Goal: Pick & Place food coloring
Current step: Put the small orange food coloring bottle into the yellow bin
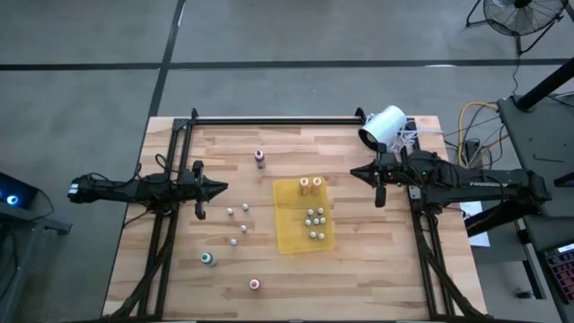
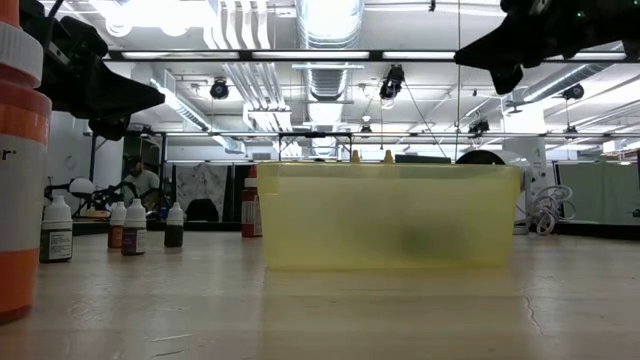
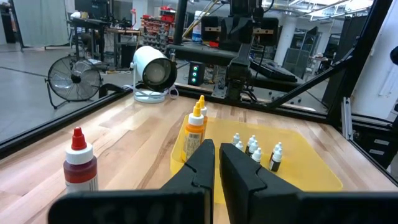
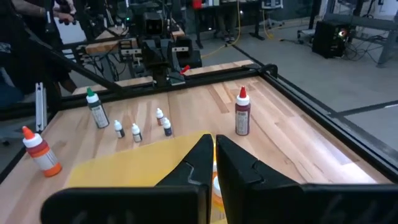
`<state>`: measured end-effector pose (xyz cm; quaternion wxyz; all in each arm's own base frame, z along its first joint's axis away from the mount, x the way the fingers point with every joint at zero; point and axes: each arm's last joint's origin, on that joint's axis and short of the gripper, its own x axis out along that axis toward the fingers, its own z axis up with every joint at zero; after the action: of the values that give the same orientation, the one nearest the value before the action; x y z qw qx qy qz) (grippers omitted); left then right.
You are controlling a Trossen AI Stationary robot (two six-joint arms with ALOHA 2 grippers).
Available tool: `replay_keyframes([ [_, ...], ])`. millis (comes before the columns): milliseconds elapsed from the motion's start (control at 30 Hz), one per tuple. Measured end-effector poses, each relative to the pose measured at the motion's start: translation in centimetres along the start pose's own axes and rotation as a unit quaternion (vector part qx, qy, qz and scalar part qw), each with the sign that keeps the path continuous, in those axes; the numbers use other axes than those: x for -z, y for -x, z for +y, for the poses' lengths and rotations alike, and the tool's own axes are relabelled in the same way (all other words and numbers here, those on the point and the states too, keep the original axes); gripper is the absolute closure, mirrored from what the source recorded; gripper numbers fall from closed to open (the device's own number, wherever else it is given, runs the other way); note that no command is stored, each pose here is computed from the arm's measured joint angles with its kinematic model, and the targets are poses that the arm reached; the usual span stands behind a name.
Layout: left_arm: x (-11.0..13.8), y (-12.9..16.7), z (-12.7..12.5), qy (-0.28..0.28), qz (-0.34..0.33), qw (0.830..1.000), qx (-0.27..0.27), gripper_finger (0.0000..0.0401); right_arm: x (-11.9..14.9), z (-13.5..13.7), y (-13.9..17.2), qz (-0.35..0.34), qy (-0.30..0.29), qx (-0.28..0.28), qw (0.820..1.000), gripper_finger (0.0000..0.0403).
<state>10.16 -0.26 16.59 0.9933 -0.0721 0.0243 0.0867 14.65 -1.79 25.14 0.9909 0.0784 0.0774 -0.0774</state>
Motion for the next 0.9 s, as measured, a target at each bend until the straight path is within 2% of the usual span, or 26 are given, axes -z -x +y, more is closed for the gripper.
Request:
replay_keyframes([
  [400, 0.0, 0.0, 0.0, 0.000, 0.000, 1.000, 0.000, 0.0401, 3.1, -0.5, 2.0, -0.038, 0.000, -0.005, 0.999, 0.0390],
  [900, 0.0, 0.0, 0.0, 0.000, 0.000, 1.000, 0.000, 0.0401, 4.7, -0.8, 3.2, -0.074, -0.002, -0.011, 0.997, 0.0390],
])
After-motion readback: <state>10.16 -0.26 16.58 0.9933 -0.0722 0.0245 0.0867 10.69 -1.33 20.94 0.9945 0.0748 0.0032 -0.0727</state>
